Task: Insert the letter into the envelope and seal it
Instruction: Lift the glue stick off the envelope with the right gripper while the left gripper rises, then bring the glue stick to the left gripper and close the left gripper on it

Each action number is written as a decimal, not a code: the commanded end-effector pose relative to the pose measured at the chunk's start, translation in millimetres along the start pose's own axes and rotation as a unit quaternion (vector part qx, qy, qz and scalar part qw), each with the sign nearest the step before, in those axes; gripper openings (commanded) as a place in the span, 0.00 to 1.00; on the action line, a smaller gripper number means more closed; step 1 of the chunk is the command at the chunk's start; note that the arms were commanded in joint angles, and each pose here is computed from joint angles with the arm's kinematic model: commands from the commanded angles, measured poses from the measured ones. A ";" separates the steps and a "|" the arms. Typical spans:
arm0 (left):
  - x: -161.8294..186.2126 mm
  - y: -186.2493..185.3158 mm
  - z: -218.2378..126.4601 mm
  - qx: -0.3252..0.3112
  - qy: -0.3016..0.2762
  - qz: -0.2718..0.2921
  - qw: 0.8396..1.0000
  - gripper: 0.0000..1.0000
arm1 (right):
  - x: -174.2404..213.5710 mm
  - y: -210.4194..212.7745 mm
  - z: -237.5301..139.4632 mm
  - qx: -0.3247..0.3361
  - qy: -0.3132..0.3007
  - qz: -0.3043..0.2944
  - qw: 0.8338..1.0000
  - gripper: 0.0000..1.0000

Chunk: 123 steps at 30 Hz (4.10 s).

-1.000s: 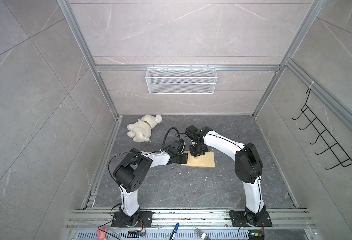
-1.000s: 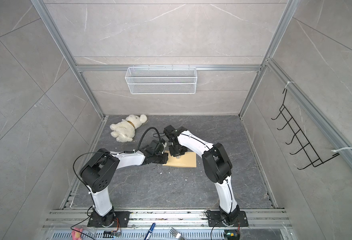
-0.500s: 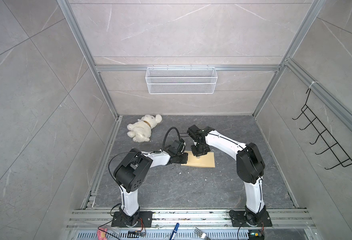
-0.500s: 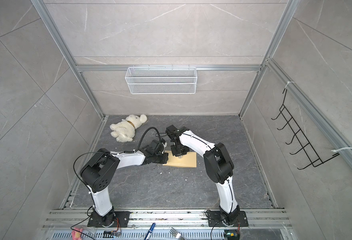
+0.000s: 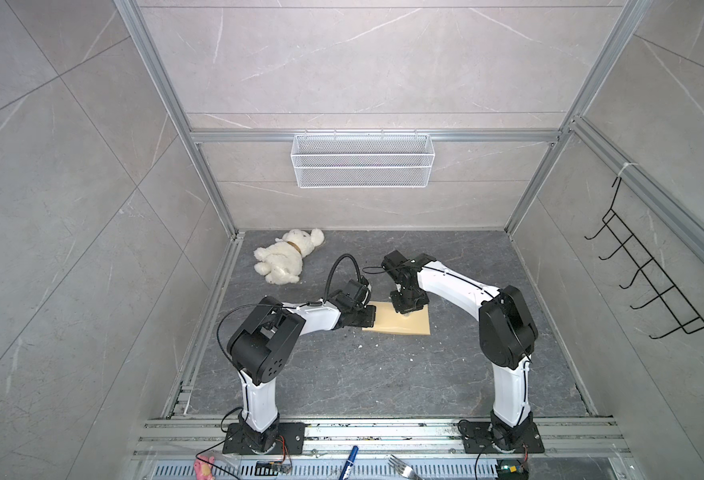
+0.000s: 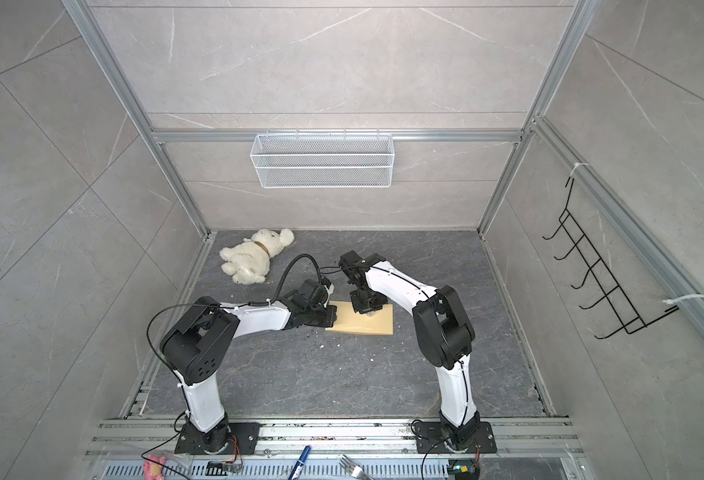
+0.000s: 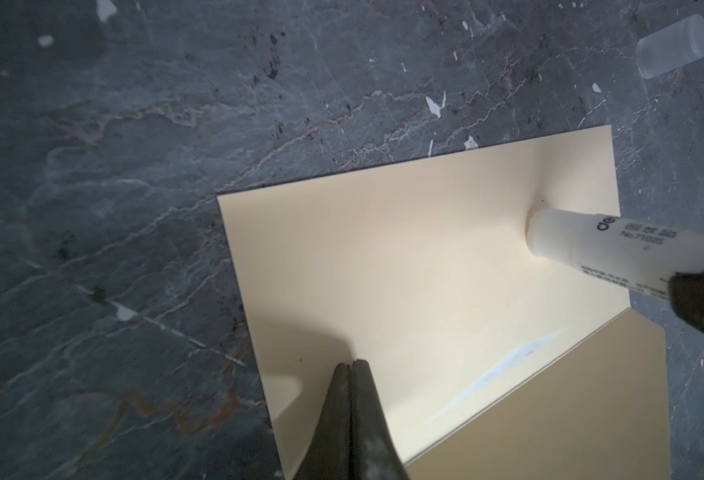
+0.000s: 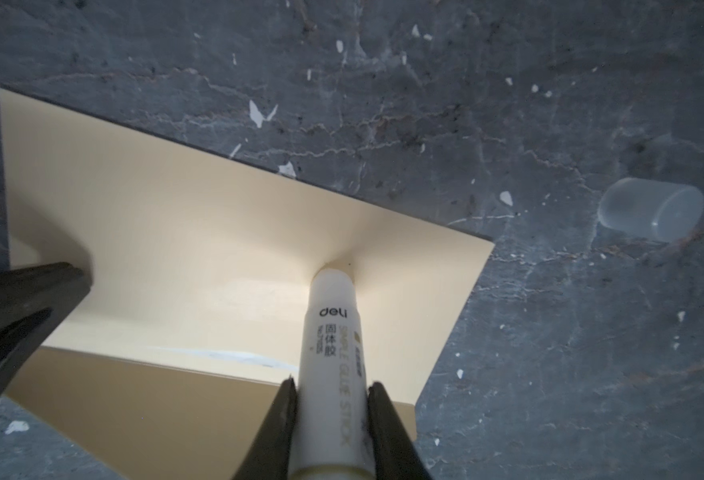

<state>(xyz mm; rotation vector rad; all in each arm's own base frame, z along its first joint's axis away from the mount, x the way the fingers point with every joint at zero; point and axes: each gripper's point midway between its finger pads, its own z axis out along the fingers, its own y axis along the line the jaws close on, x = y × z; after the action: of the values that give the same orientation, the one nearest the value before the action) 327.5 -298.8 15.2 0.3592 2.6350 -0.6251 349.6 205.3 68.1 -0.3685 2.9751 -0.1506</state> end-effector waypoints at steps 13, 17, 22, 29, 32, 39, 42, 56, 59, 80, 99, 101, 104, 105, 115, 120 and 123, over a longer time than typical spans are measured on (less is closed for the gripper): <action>79.0 50.8 21.1 -0.090 0.122 -0.002 0.988 0.00 | -21.9 -8.9 -104.1 -0.080 -0.153 0.029 0.985 0.00; 75.0 47.8 20.1 -0.086 0.117 0.000 0.989 0.00 | -22.2 -11.9 -118.3 -0.089 -0.179 0.029 0.979 0.00; 38.5 26.0 0.4 -0.059 0.065 0.030 0.996 0.00 | -21.4 -12.8 -133.1 -0.104 -0.208 0.028 0.972 0.00; -53.3 -20.2 -81.1 -0.004 -0.110 0.104 0.988 0.04 | -24.7 -15.6 -167.8 -0.132 -0.286 0.028 0.949 0.00; -78.6 -35.4 -123.8 0.033 -0.180 0.095 0.978 0.16 | -27.2 -16.9 -182.6 -0.145 -0.328 0.034 0.933 0.00; -103.5 -70.6 -185.8 0.129 -0.270 0.057 0.952 0.50 | -33.5 -14.8 -217.1 -0.190 -0.420 0.042 0.886 0.00; -113.3 -80.1 -210.2 0.165 -0.304 0.021 0.938 0.70 | -35.9 -14.8 -232.7 -0.208 -0.468 0.045 0.858 0.00; -152.1 -95.8 -270.0 0.285 -0.324 -0.223 0.874 0.88 | -45.6 -5.2 -265.4 -0.237 -0.564 0.033 0.790 0.00; -156.8 -98.3 -276.3 0.295 -0.314 -0.254 0.866 0.89 | -45.4 0.1 -266.8 -0.225 -0.575 0.021 0.786 0.00; -169.1 -125.6 -285.0 0.406 -0.219 -0.373 0.805 0.84 | -56.0 42.3 -271.6 -0.197 -0.610 -0.029 0.767 0.00; -170.6 -129.0 -258.3 0.412 -0.171 -0.409 0.796 0.60 | -58.2 55.5 -268.0 -0.198 -0.604 -0.040 0.771 0.00; -170.5 -129.4 -256.3 0.413 -0.167 -0.413 0.794 0.58 | -58.1 56.1 -268.2 -0.199 -0.604 -0.040 0.771 0.00; -170.3 -130.2 -253.6 0.415 -0.160 -0.419 0.792 0.55 | -58.1 57.7 -267.8 -0.199 -0.603 -0.041 0.771 0.00; -170.9 -130.6 -253.7 0.416 -0.160 -0.419 0.791 0.53 | -58.2 57.2 -267.0 -0.198 -0.603 -0.040 0.772 0.00; -168.8 -131.9 -247.6 0.414 -0.153 -0.420 0.793 0.16 | -57.2 63.1 -263.7 -0.199 -0.599 -0.048 0.774 0.00; -168.5 -130.3 -243.0 0.410 -0.153 -0.420 0.795 0.00 | -55.4 65.1 -263.0 -0.203 -0.594 -0.053 0.777 0.00; -168.2 -129.2 -241.7 0.403 -0.165 -0.400 0.806 0.00 | -53.0 67.0 -265.2 -0.211 -0.586 -0.057 0.780 0.29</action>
<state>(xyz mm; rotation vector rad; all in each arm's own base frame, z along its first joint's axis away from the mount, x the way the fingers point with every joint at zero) 354.1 -317.3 310.8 -0.7627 2.0064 -1.8467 349.8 296.8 313.8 -0.4291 1.7180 0.5143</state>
